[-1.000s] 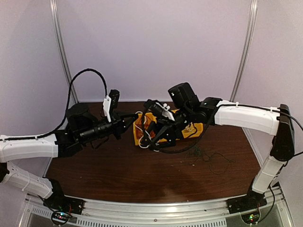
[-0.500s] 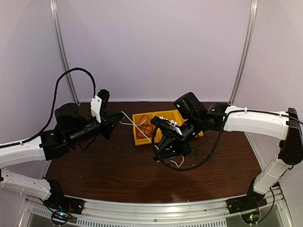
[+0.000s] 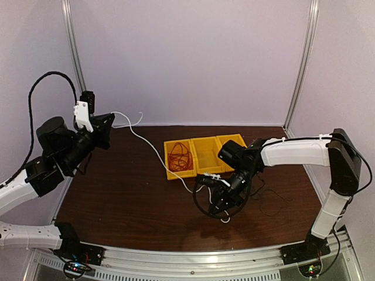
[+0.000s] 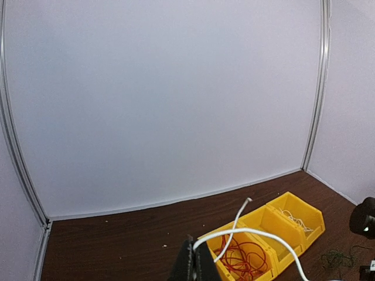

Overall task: Untangle the cables
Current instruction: Pull the untangled cable.

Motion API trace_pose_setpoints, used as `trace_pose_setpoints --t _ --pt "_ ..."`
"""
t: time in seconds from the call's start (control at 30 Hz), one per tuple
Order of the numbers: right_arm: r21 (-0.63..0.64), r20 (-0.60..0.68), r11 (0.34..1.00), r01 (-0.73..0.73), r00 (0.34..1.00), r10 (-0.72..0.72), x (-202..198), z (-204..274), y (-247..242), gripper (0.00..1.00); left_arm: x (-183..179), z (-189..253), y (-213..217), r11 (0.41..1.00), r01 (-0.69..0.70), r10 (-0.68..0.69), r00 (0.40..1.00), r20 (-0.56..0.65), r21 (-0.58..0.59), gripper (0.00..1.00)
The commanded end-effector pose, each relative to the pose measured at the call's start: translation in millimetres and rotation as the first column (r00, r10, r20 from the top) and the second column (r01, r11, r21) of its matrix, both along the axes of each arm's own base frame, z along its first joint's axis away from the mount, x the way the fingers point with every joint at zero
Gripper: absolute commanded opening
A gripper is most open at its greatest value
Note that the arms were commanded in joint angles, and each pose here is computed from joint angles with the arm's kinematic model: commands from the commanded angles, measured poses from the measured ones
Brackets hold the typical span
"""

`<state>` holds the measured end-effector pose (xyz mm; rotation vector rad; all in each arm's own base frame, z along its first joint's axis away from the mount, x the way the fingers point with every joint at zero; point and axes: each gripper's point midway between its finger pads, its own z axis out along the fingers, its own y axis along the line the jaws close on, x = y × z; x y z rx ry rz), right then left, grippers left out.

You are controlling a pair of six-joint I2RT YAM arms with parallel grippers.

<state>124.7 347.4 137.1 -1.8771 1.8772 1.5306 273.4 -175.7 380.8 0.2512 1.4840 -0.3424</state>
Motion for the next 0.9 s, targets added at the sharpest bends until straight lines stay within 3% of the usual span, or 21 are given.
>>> trace_pose_setpoints --t 0.0,0.23,0.5,0.83,0.87 --pt "0.014 0.115 0.993 0.115 0.987 -0.116 26 7 0 0.00 2 -30 8 0.999 -0.043 0.044 0.997 -0.064 0.016 0.00" --pt "-0.082 0.264 0.972 0.222 0.945 -0.194 51 -13 -38 0.00 8 -54 25 0.988 -0.136 0.144 0.983 -0.117 0.074 0.00" --pt "-0.233 0.445 0.920 0.314 0.876 -0.186 74 -49 -107 0.00 14 -47 53 0.976 -0.211 0.217 0.969 -0.117 0.061 0.00" --pt "-0.257 0.495 0.887 0.384 0.840 -0.220 85 -64 -130 0.00 23 -55 51 0.973 -0.226 0.231 0.962 -0.143 0.048 0.00" --pt "-0.259 0.501 0.879 0.400 0.834 -0.232 89 -66 -131 0.05 23 -57 48 0.976 -0.210 0.216 0.966 -0.145 0.052 0.00"
